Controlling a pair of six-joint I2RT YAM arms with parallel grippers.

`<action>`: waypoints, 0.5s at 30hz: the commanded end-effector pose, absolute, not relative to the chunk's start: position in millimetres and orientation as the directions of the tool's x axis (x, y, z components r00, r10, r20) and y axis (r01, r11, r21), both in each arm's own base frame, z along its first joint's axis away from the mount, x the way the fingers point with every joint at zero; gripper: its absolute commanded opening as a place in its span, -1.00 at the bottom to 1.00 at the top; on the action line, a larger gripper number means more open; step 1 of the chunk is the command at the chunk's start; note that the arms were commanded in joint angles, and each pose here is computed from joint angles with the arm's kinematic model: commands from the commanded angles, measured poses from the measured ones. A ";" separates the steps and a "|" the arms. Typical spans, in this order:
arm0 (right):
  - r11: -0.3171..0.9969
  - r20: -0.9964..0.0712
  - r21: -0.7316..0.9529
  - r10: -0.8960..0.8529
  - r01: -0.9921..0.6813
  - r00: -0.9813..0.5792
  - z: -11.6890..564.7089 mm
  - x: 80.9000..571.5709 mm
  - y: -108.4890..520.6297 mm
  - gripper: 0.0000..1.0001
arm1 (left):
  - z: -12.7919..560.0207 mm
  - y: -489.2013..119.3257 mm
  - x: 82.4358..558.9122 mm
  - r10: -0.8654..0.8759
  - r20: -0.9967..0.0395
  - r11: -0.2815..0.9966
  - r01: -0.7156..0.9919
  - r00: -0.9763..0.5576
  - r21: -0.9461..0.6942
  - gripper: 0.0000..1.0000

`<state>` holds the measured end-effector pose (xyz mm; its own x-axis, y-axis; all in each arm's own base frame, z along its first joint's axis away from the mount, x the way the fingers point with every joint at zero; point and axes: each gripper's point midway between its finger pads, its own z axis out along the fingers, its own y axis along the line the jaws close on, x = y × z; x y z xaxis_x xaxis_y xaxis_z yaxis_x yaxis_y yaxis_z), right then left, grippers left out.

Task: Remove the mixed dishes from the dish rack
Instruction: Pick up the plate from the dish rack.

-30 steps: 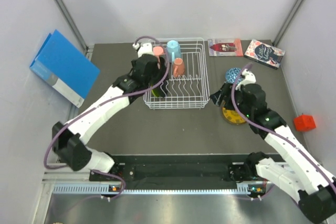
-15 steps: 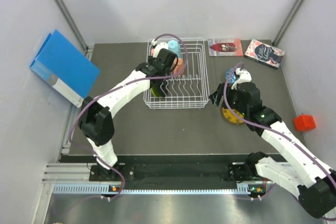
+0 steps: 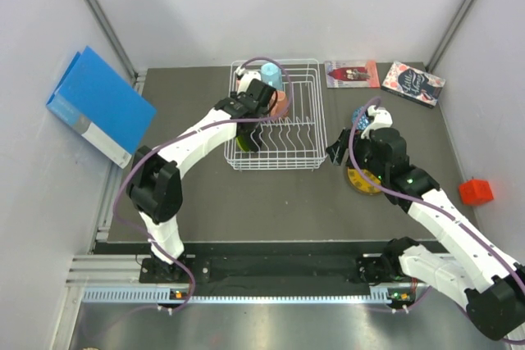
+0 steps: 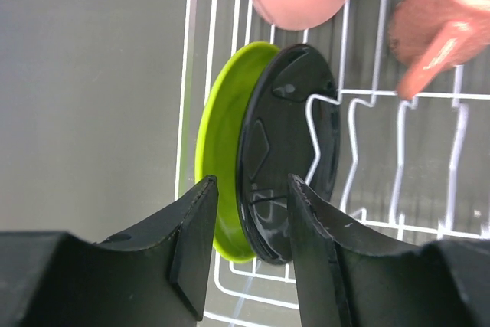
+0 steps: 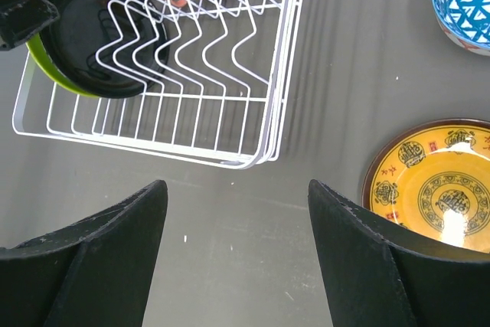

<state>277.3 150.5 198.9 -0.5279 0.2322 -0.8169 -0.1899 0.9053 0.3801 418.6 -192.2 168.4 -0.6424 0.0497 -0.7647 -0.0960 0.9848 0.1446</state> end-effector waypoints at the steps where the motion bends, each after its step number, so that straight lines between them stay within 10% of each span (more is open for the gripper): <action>1: 0.895 -0.838 0.386 0.239 -0.224 -0.490 212.7 282.3 157.2 0.47 | 145.1 -185.9 420.5 0.027 -0.738 0.985 -0.108 -0.674 0.134 -0.08; 8: 0.896 -0.832 0.386 0.237 -0.218 -0.501 206.8 282.3 157.4 0.47 | 127.1 -188.8 418.0 0.025 -0.712 0.987 -0.095 -0.702 0.128 -0.24; 12: 0.898 -0.831 0.384 0.235 -0.214 -0.505 203.3 281.7 156.5 0.46 | 125.0 -189.2 416.7 0.024 -0.708 0.988 -0.092 -0.706 0.125 -0.90; 15: 0.900 -0.831 0.381 0.234 -0.210 -0.505 201.7 281.3 155.1 0.46 | 133.8 -189.6 415.4 0.015 -0.716 0.989 -0.094 -0.698 0.112 -1.00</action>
<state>279.9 152.0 198.0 -0.5261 0.2330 -0.8179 -0.1911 0.9047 0.3807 418.8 -187.0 129.8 -0.6974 0.0235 -0.7163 -0.1049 0.9854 0.1344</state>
